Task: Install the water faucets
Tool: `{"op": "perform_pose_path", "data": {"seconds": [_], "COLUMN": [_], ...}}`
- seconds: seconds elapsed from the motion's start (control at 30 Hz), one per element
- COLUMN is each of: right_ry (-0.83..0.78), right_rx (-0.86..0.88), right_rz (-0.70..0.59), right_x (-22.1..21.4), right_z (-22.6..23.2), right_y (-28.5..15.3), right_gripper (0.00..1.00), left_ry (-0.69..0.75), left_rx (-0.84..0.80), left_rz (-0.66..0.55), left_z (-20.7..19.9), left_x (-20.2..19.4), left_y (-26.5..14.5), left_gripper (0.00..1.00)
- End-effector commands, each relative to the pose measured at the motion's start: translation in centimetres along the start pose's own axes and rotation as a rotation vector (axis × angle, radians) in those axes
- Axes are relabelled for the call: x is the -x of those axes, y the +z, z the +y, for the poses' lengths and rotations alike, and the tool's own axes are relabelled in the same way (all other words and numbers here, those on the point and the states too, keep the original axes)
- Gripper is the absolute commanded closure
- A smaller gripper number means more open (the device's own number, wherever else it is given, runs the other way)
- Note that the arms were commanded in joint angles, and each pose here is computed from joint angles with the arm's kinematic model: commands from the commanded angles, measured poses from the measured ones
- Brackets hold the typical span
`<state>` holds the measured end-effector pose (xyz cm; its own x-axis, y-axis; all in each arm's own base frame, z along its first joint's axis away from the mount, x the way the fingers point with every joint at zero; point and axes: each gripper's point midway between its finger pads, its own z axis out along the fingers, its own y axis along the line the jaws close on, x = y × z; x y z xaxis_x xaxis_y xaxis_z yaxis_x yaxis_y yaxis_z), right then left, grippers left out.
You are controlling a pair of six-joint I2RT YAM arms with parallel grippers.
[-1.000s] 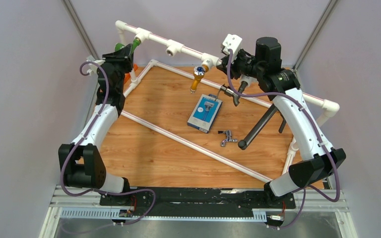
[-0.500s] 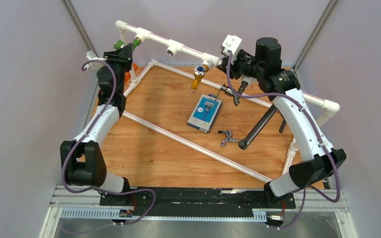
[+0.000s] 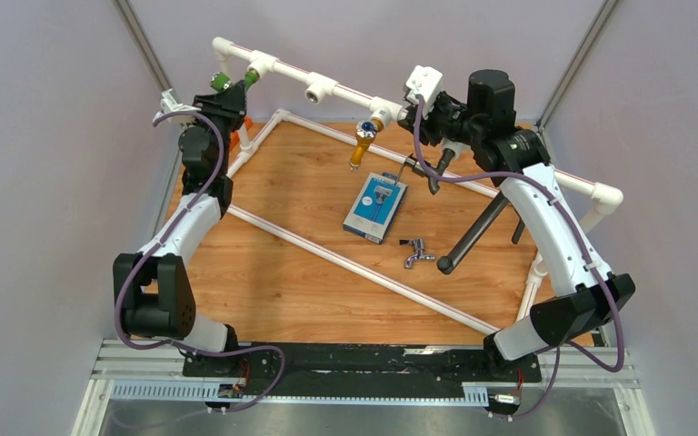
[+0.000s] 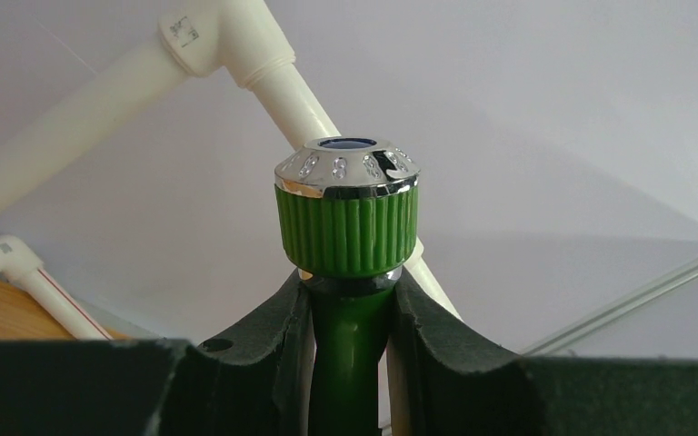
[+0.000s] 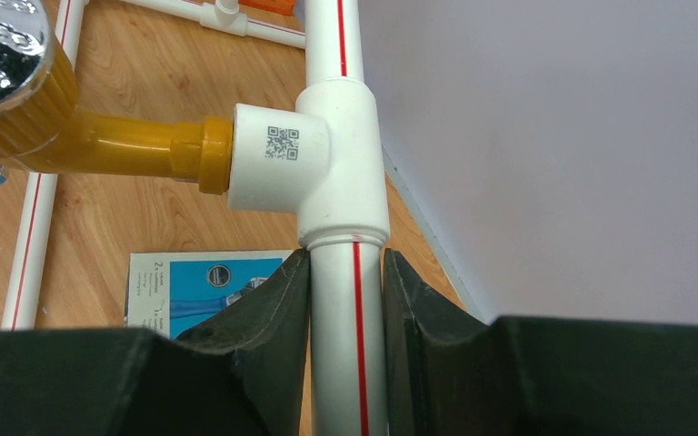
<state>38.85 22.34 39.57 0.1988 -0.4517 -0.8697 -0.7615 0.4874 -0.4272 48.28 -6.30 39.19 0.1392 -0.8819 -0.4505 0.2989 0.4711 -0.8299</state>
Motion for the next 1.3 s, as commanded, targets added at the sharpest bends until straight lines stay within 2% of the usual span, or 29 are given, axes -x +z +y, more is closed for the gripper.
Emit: {"op": "perform_pose_path", "data": {"seconds": [0.0,0.33,0.5,0.83,1.27], "right_ry": [0.087,0.072,0.064,0.034,0.017], "right_rx": [0.305,0.322,0.324,0.355,0.364], "right_rz": [-0.090,-0.096,-0.096,-0.102,-0.106], "right_x": [3.8,4.1,4.0,4.2,4.3], "right_z": [9.0,9.5,9.6,10.5,10.8], "right_y": [-2.3,-2.4,-2.5,-2.8,-2.9], "right_gripper": [1.00,1.00,1.00,1.00,1.00], "left_ry": [0.109,0.388,0.445,0.585,0.736], "left_rx": [-0.133,-0.182,-0.211,-0.255,-0.269], "left_rz": [0.362,0.445,0.450,0.576,0.614], "left_z": [-1.3,0.8,1.1,2.8,6.0], "left_x": [-9.2,-10.1,-9.2,-11.1,-12.1], "left_y": [-2.2,-2.4,-2.1,-2.1,-3.7], "left_gripper": [1.00,1.00,1.00,1.00,1.00]}}
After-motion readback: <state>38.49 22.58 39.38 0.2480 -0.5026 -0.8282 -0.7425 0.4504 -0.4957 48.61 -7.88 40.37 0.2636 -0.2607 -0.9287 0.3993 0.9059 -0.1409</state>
